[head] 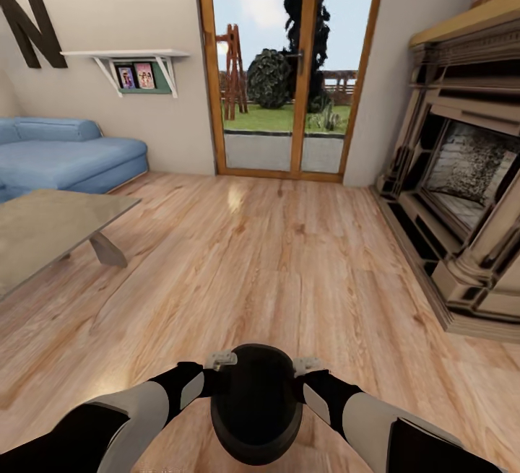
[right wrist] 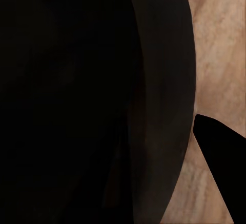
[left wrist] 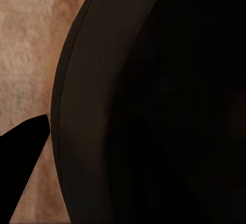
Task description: Place each of the two pumpkins and all three candles from the living room inside a cabinet in the living room (use any cabinet), then make sure every cabinet is closed, and position the cauldron so it is next to a table in the living room.
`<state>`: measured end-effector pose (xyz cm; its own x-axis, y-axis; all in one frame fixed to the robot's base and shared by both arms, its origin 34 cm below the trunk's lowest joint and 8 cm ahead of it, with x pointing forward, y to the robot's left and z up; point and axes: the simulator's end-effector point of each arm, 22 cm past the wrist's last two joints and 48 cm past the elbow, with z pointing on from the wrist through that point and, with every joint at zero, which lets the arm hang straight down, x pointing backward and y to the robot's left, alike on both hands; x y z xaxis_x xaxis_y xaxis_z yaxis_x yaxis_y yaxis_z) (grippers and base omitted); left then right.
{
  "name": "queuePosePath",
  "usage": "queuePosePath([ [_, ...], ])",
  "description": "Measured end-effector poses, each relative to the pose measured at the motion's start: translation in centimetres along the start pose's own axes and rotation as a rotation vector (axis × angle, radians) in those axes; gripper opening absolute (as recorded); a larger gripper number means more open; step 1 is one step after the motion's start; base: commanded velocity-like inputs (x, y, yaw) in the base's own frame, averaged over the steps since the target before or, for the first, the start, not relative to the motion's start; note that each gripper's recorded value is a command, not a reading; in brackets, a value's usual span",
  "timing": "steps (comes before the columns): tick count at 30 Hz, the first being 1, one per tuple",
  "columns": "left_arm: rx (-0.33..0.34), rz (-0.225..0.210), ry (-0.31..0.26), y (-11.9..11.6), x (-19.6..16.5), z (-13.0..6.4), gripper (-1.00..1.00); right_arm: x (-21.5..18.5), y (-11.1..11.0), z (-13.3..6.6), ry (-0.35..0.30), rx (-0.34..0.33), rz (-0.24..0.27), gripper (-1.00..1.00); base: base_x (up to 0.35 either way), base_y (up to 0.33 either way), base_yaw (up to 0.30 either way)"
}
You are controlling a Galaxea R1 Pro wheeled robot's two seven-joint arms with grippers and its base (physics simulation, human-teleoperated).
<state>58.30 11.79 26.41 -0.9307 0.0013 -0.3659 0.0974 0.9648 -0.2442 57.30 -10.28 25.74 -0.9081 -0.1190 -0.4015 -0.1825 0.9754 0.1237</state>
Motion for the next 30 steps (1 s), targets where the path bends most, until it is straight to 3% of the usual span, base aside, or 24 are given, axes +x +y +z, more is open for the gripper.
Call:
queuePosePath([
  [30,0.0,0.005,-0.018,-0.17,-0.76,-0.65,-1.0,-0.78,0.03,-0.63,-0.018,0.002,-0.004,-1.0,0.0,0.0,0.254],
])
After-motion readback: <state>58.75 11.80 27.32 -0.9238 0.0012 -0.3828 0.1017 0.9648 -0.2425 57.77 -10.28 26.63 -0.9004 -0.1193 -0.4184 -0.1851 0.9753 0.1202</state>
